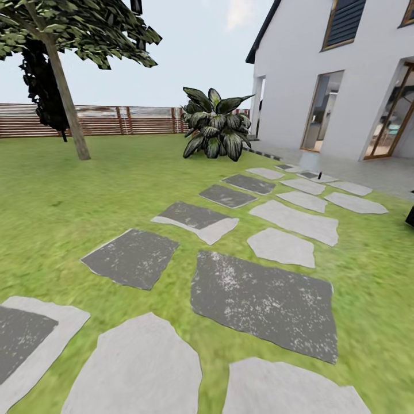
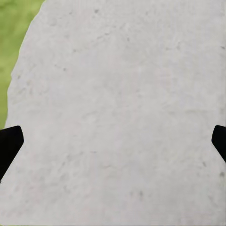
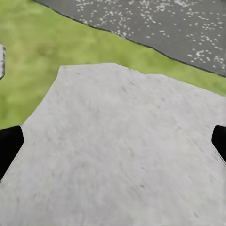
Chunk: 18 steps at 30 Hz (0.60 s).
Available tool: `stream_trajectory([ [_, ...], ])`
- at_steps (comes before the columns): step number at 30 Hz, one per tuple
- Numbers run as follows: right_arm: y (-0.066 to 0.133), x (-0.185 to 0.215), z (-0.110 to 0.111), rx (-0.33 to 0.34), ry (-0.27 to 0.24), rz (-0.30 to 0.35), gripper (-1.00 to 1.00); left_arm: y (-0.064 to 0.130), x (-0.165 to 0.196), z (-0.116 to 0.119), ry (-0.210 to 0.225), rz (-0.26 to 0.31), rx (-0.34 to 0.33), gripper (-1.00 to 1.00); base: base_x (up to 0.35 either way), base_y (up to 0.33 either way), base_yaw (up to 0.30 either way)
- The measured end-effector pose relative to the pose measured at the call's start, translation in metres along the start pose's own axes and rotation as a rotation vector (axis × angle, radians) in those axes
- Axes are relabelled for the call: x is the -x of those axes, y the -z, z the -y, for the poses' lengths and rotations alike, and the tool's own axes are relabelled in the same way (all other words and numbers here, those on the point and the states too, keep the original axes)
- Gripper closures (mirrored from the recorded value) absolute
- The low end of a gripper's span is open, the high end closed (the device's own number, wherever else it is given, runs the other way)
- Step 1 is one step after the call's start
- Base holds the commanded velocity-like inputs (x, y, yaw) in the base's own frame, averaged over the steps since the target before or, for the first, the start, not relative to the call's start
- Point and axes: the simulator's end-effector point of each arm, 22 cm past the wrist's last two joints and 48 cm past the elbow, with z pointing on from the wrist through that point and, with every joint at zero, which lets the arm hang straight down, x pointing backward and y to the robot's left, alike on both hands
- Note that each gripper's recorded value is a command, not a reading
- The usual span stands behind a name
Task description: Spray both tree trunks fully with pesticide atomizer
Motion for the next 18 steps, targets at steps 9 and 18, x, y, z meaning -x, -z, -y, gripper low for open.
stream_trajectory([
  [9, 0.0, 0.0, 0.0, 0.0, 0.0, 0.0, -1.0, 0.0, 0.0, -0.0002, 0.001, 0.0, 0.001, -1.0, 0.34, 0.0, 0.0],
  [18, 0.0, 0.0, 0.0, 0.0, 0.0, 0.0, -1.0, 0.0, 0.0, -0.0001, 0.0, 0.0, 0.0, -1.0, 0.34, 0.0, -0.027],
])
